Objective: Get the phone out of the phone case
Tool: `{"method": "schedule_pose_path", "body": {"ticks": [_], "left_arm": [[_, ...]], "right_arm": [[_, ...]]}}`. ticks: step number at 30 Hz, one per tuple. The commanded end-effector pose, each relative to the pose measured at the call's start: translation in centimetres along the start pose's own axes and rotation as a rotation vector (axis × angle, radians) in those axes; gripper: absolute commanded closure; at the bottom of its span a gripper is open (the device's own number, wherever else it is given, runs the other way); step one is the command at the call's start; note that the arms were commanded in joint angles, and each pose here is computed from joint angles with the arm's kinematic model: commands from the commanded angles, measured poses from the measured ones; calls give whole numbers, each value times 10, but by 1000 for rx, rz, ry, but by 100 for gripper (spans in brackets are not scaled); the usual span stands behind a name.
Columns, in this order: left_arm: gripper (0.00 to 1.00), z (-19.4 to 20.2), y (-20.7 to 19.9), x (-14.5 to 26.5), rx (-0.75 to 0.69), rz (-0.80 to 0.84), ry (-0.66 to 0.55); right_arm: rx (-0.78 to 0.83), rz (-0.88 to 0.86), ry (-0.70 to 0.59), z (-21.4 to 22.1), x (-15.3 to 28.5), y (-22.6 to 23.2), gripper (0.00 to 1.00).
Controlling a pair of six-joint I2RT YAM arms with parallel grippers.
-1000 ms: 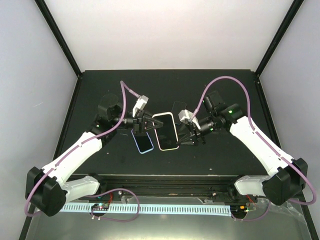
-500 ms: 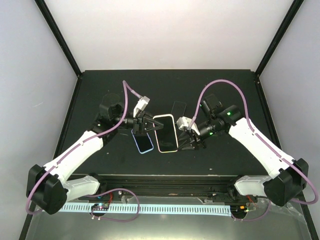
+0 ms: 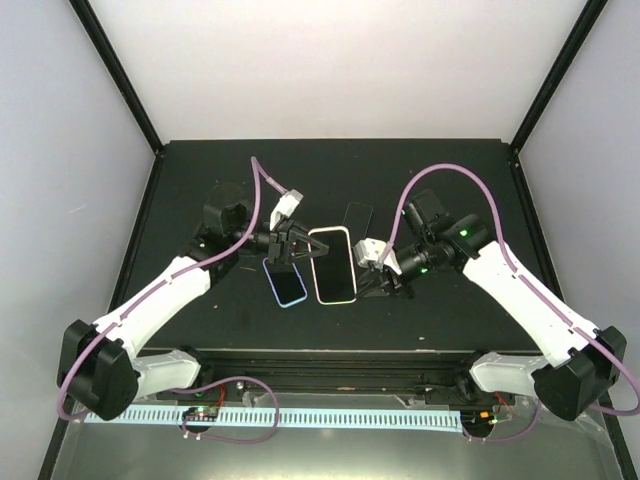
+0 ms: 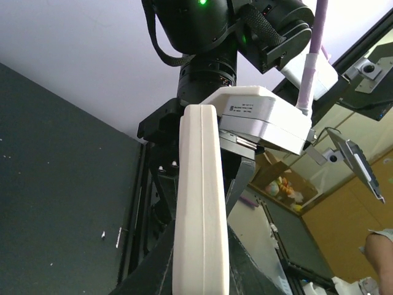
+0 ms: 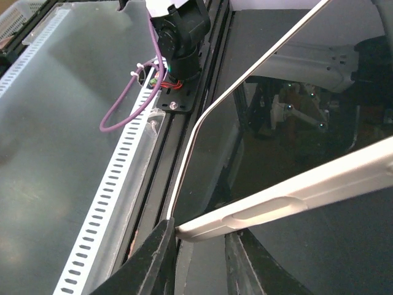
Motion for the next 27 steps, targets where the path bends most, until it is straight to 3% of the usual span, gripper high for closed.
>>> {"method": "schedule_pose_path", "body": {"ticks": [1,11,18,22,27], "left_arm": [[99,-21,-25,1,-79,60,9],[98,-15,-22,0,-23,90,40],[99,-13,-29,2,-14,117,45],[98,-11,-30,3,-16,110,33],[98,-8,-25,4,-24,77,-16]], "right_arm": [[112,33,15,-9,0,-10,79],[183,73,68,-13,-2,-25,83],[134,175,109,-5,-7,-46,88],[48,230,26,-7,2,-56,87],[-109,297,-129,-15,20,-68,76]]}}
Point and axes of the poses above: each gripper's point midway between its finger pads, its own x axis back along the fingers, its own y axis along the line the jaws close on, z = x × y, the point moved 9 cm from there along x, back along the fingers, and after that the axes turned 11 degrees about x, right-handed, at the moved point
